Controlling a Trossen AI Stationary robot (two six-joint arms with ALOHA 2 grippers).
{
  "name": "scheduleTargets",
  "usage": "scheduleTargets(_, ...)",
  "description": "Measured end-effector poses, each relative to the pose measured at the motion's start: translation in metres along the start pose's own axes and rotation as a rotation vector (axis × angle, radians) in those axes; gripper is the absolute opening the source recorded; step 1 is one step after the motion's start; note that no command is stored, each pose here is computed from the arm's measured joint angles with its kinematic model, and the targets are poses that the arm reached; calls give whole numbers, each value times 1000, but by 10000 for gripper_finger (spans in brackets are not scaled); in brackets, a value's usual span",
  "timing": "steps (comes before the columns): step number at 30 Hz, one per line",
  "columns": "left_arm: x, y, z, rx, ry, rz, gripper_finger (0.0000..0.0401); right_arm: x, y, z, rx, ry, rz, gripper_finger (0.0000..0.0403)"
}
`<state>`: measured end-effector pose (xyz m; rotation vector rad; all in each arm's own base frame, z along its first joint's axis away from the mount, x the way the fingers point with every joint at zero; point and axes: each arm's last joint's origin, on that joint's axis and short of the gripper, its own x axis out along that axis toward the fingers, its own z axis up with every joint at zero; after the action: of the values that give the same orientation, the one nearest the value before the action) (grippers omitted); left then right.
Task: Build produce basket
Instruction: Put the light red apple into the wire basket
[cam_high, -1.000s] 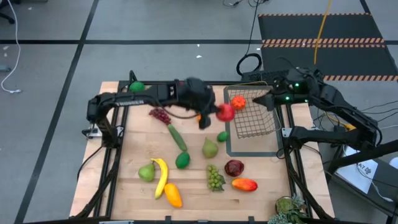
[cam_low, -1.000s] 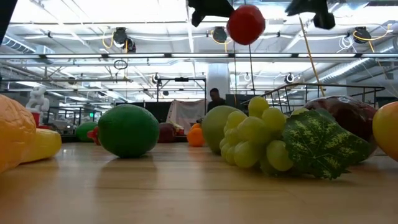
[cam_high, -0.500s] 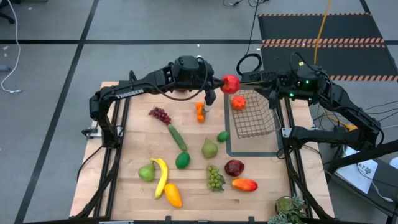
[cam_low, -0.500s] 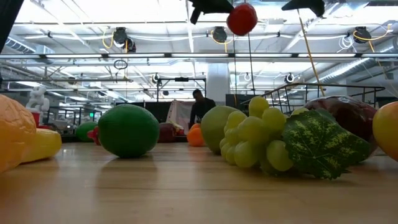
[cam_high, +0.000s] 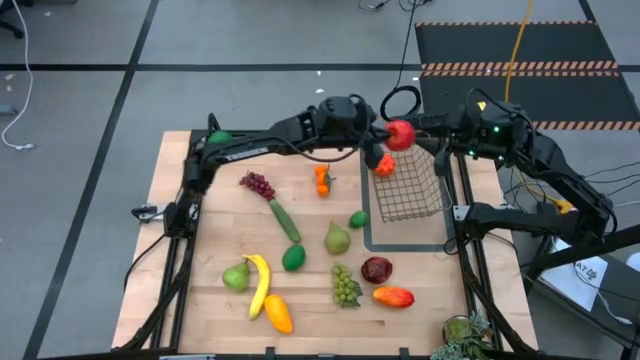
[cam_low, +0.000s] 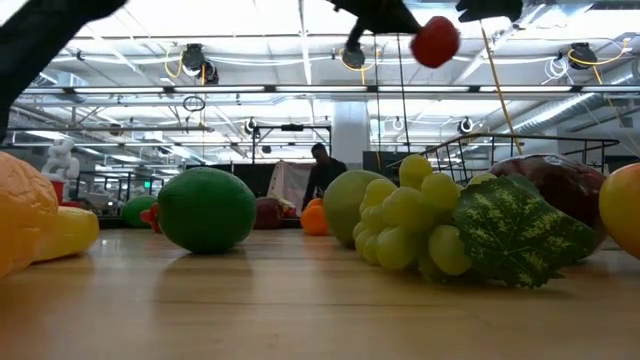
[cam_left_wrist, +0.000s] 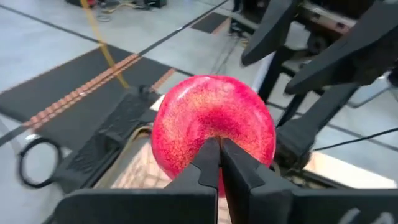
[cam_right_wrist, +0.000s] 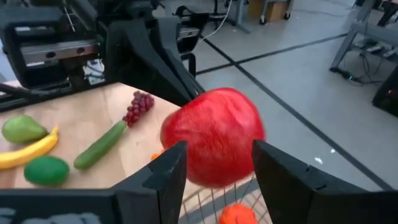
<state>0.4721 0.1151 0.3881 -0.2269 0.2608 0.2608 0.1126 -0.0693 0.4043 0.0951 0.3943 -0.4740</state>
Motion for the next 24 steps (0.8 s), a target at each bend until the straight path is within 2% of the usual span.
scheduleTargets(7, 32, 5, -17, 51, 86, -11, 4, -12, 1, -9, 33, 50, -1, 174)
scheduleTargets(16, 37, 18, -43, 94, 248, 23, 5, -12, 0, -9, 65, 45, -30, 173)
scheduleTargets(24, 45, 5, -69, 76, 327, -59, 5, -10, 0, -8, 123, 42, -30, 173)
